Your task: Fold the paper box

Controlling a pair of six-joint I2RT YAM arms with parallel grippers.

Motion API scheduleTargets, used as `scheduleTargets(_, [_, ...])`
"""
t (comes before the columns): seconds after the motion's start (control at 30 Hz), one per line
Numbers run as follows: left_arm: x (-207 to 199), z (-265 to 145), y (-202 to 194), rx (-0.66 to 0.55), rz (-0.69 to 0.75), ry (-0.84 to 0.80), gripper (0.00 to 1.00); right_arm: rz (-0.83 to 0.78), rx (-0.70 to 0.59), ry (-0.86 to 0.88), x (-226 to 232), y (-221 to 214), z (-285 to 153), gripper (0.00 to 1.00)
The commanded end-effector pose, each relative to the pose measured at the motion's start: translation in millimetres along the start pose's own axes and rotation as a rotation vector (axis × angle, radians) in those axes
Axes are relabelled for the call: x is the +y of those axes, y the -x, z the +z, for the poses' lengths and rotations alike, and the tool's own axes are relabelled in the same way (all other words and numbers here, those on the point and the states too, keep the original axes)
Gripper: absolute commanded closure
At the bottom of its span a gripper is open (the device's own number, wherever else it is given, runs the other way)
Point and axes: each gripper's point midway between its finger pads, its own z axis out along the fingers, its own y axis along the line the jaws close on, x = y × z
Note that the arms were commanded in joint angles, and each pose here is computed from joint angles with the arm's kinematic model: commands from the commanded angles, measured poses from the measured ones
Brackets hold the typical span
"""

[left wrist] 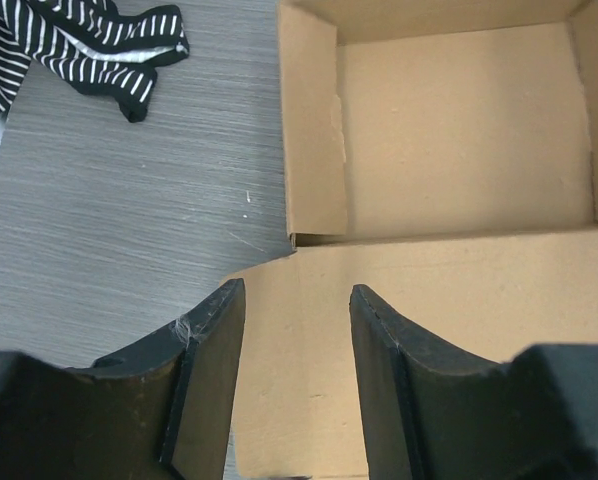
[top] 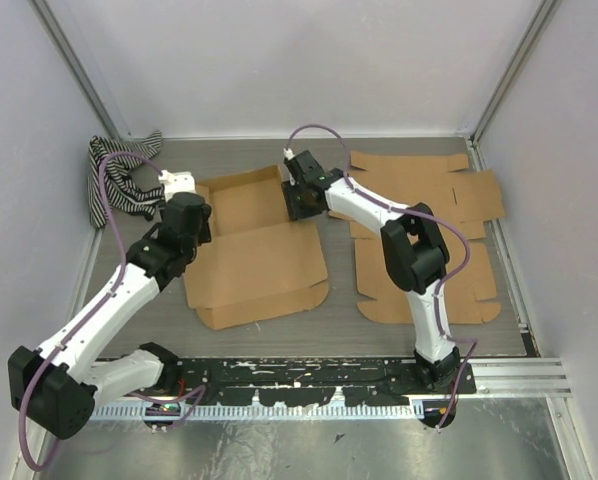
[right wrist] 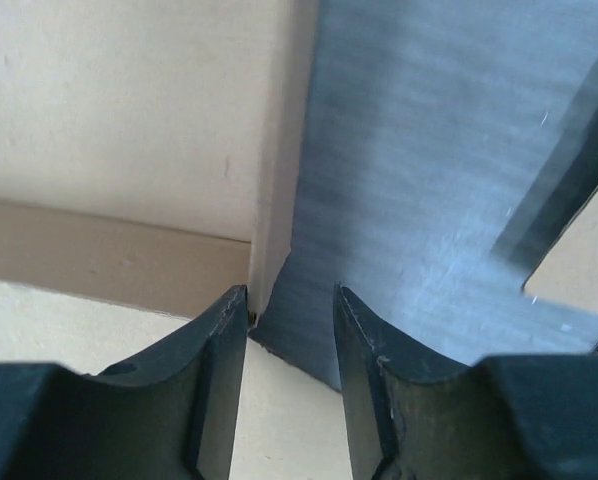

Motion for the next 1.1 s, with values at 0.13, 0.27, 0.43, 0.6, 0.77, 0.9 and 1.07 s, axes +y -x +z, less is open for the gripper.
scheduleTargets(0.13, [-11,4,10,-0.005,0.005,-0.030,0.48,-0.059,0.030,0.211,47,-33,-70,0.59])
scheduleTargets(0.27, [-14,4,13,-0.008,0.003,-0.043,0.48,-0.101,-0.009,0.263,75,-31,-113,0.57])
scheduleTargets(0.43, [-18,2,16,-0.016,-0.012,-0.066,0.48,-0.141,-0.164,0.056,47,25,-128,0.51])
scheduleTargets(0.6, [-15,-4,17,-0.015,-0.016,-0.071,0.48,-0.247,-0.244,-0.008,34,89,-69,0.48])
scheduleTargets(0.77, [-3,-20,17,-0.032,-0.038,-0.071,0.48,-0.312,-0.293,0.066,36,114,-22,0.44])
scheduleTargets(0.9, [3,-28,12,-0.048,-0.067,-0.081,0.48,-0.334,-0.307,0.161,43,115,-14,0.32])
scheduleTargets(1.07, [6,-27,0,-0.031,-0.069,-0.075,0.48,-0.359,-0.285,0.180,45,108,0,0.32])
